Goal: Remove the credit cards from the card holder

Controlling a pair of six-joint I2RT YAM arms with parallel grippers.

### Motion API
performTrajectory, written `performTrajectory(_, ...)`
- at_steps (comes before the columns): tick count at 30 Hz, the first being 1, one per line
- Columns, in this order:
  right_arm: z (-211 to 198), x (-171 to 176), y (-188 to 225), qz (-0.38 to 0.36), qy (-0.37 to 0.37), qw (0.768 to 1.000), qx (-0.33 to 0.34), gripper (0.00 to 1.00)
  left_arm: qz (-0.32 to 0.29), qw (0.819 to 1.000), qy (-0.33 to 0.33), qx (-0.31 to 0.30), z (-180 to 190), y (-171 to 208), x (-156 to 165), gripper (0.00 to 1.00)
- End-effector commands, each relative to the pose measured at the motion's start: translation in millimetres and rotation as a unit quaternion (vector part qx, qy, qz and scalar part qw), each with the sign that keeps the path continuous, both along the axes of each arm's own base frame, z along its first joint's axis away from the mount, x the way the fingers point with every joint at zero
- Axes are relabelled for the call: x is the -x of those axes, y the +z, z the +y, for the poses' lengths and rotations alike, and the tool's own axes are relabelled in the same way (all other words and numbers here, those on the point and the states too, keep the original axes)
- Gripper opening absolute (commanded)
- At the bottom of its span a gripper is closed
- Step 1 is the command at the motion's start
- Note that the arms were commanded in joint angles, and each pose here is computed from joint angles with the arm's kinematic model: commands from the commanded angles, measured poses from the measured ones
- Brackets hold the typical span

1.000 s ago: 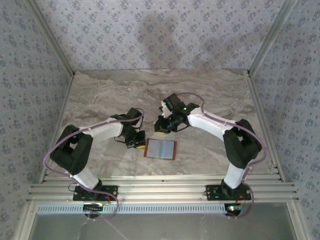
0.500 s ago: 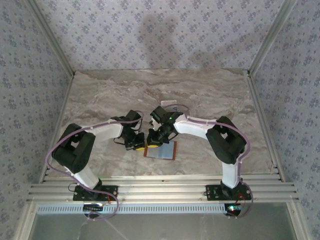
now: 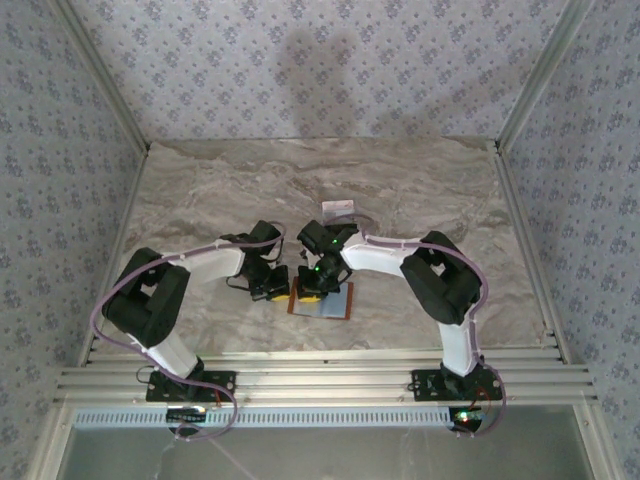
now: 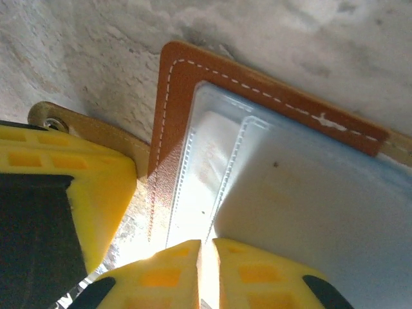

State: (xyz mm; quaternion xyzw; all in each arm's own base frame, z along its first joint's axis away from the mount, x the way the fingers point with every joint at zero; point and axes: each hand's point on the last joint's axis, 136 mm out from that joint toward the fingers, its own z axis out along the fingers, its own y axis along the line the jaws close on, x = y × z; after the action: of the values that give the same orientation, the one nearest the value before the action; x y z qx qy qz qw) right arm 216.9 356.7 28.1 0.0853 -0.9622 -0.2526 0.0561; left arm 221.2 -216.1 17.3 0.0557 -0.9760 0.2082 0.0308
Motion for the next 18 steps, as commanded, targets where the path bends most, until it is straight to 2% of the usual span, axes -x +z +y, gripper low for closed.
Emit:
performTrajectory(1,-30,6,-3,-0.012,0.002,0.997,0.078,0.20,0.008,1.000,-0.007,-0.010,5,-5,8,0.08)
performTrajectory(18,-89,1,18,-0.080,0.017,0.968,0.239,0.43,-0.003,1.000,-0.017,-0.003,-2,12,-2,0.09)
